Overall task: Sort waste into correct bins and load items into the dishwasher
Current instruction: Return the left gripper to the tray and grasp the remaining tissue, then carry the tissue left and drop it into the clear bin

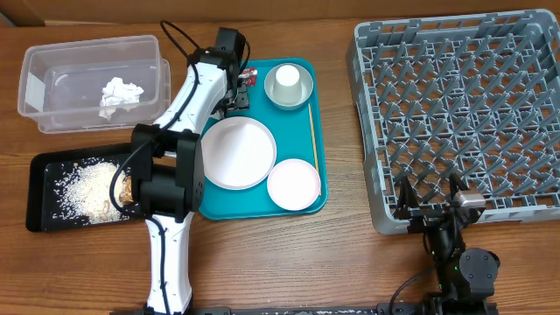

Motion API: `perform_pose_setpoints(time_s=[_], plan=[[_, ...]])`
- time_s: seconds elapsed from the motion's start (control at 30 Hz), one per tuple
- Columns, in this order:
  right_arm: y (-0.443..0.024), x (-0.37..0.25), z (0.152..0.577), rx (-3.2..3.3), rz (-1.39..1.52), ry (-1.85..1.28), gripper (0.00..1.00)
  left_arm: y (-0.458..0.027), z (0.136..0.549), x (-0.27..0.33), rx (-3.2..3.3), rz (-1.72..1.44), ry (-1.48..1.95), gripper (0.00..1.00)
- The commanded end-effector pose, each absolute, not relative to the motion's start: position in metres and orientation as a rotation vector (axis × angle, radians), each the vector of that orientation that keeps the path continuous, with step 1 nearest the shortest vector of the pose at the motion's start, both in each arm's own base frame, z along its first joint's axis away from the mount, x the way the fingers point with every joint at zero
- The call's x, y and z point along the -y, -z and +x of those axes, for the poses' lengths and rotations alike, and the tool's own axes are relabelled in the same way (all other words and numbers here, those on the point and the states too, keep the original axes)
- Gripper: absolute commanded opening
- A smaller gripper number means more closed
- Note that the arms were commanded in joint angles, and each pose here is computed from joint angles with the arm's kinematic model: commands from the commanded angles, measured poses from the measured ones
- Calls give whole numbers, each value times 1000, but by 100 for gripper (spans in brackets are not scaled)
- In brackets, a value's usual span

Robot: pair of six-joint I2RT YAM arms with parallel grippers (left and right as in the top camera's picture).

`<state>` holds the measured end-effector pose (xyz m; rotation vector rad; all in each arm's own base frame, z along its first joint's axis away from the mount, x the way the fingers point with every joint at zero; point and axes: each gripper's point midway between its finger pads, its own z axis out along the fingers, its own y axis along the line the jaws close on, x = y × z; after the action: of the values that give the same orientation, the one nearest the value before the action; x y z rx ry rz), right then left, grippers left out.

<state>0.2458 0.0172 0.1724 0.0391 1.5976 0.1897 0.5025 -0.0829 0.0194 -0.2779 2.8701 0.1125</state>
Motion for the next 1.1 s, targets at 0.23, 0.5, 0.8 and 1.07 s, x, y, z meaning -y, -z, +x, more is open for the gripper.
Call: perform_pose_setpoints(time_s=[0.23, 0.5, 0.8, 1.07], plan=[[-171, -15, 246, -1593, 46, -177, 100, -16, 504, 78, -2868, -302, -129, 8], [-171, -15, 246, -1592, 46, -177, 100, -42, 503, 74, -2857, -306, -155, 4], [-171, -15, 246, -1593, 46, -177, 100, -160, 518, 42, -2641, -351, -355, 4], [-171, -15, 246, -1593, 46, -178, 100, -227, 525, 7, -2440, -389, -504, 4]])
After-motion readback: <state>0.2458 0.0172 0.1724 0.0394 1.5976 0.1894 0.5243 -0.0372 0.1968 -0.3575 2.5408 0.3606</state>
